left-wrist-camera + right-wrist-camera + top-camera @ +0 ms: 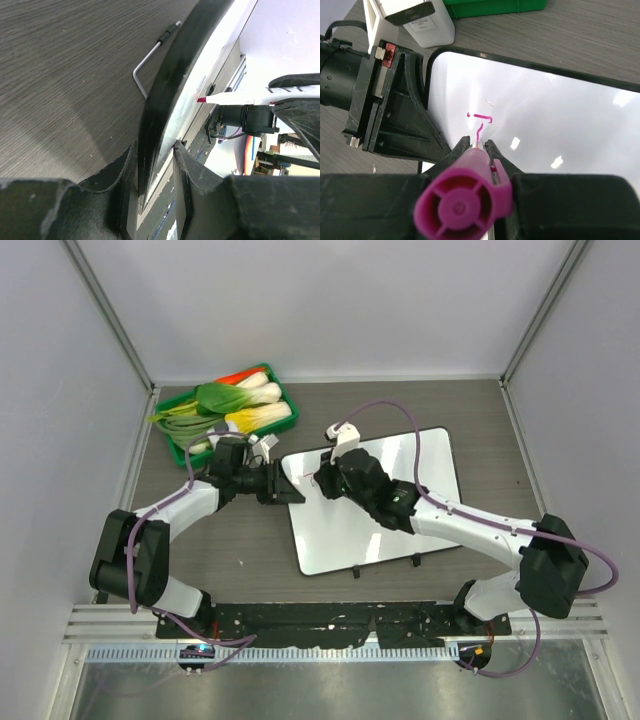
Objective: Write a sentence on the whiteboard
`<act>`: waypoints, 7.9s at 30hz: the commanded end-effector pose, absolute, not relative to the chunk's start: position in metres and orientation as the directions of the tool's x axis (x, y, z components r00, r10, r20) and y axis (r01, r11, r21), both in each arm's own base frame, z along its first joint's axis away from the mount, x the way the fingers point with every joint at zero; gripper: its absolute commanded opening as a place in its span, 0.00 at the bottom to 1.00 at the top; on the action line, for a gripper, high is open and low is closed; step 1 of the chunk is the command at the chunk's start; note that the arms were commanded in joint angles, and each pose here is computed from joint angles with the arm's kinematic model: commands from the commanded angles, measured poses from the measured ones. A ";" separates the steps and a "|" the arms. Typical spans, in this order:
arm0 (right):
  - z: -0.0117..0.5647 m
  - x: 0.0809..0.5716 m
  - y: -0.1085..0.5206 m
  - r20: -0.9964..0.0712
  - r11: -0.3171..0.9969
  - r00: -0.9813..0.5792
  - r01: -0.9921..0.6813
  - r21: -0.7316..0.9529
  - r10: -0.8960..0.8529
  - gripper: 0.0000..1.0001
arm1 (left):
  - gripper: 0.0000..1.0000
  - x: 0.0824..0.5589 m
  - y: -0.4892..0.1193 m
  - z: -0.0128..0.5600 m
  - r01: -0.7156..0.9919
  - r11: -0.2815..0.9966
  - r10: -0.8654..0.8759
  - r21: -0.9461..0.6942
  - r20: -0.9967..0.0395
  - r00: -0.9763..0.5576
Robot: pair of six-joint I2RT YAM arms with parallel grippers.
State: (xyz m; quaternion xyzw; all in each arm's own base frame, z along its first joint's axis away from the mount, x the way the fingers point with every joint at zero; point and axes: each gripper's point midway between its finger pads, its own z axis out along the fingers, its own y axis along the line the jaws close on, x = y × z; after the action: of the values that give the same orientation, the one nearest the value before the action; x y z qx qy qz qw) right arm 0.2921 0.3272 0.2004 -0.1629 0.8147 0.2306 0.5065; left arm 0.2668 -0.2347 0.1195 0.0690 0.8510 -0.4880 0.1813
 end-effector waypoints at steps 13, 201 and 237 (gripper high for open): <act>0.209 0.271 0.321 -0.887 0.801 -0.462 -0.534 0.272 -0.007 0.01 | 0.04 0.266 -0.236 0.107 0.279 0.571 -0.040 -0.772 -0.366 -0.930; 0.190 0.281 0.285 -0.913 0.829 -0.389 -0.467 0.309 0.121 0.01 | 0.00 0.304 -0.230 0.145 0.625 0.353 -0.132 -0.696 -0.699 -0.703; 0.247 0.290 0.269 -0.935 0.843 -0.267 -0.423 0.332 0.234 0.01 | 0.00 0.304 -0.229 0.144 0.624 0.356 -0.123 -0.695 -0.697 -0.707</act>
State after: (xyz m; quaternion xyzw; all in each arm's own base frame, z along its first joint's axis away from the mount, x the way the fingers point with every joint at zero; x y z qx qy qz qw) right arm 0.2789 0.2714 0.1989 -0.0877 0.7844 0.2609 0.5558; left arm 0.3069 -0.2235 0.1561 0.1215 0.7467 -0.5633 0.3321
